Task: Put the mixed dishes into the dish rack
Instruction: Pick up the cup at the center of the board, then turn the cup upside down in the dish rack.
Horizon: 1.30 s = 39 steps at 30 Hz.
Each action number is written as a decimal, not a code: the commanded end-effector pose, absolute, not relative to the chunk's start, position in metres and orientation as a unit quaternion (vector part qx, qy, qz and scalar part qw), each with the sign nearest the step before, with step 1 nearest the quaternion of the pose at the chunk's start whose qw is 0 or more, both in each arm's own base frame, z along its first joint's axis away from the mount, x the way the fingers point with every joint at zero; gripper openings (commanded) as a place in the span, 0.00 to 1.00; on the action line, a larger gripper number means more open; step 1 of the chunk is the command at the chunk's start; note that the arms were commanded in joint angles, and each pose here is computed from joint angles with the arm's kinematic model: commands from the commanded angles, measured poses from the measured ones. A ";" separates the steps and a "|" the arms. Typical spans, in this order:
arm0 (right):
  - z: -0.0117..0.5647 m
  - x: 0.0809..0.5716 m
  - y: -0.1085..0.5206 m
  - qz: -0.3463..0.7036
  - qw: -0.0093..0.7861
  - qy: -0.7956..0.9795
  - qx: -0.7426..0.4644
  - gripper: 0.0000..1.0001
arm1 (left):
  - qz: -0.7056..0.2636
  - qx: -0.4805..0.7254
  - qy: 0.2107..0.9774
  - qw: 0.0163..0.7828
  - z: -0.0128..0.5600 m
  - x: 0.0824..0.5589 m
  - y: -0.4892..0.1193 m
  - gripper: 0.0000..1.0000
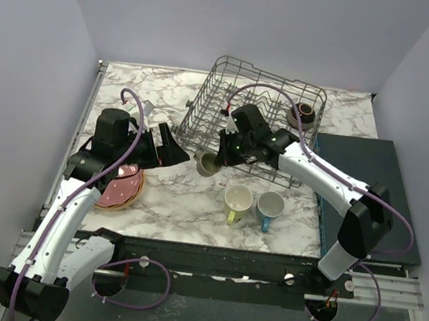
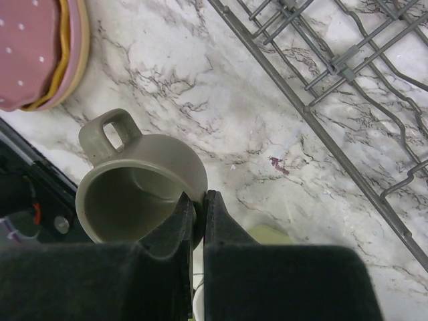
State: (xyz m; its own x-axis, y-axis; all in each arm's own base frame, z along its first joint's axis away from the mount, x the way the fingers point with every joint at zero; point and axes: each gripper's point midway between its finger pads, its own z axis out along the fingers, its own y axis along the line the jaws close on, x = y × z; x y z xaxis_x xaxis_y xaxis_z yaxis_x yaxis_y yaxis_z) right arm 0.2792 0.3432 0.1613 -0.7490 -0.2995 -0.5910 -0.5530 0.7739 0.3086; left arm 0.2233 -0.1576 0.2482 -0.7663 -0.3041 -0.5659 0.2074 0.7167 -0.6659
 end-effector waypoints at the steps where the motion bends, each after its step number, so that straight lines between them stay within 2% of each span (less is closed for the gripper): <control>1: 0.207 0.275 0.351 0.345 0.273 0.870 -0.221 0.01 | -0.430 0.002 0.829 0.356 0.278 0.221 -0.172 0.99; 12: 0.263 0.253 0.361 0.476 0.256 0.812 -0.222 0.01 | -0.504 0.034 0.786 0.356 0.307 0.213 -0.191 0.99; 23: 0.299 0.242 0.356 0.559 0.246 0.765 -0.207 0.01 | -0.541 0.065 0.753 0.368 0.332 0.200 -0.197 0.99; 39: 0.344 0.203 0.354 0.698 0.175 0.653 -0.235 0.00 | -0.587 0.077 0.717 0.368 0.358 0.192 -0.204 0.99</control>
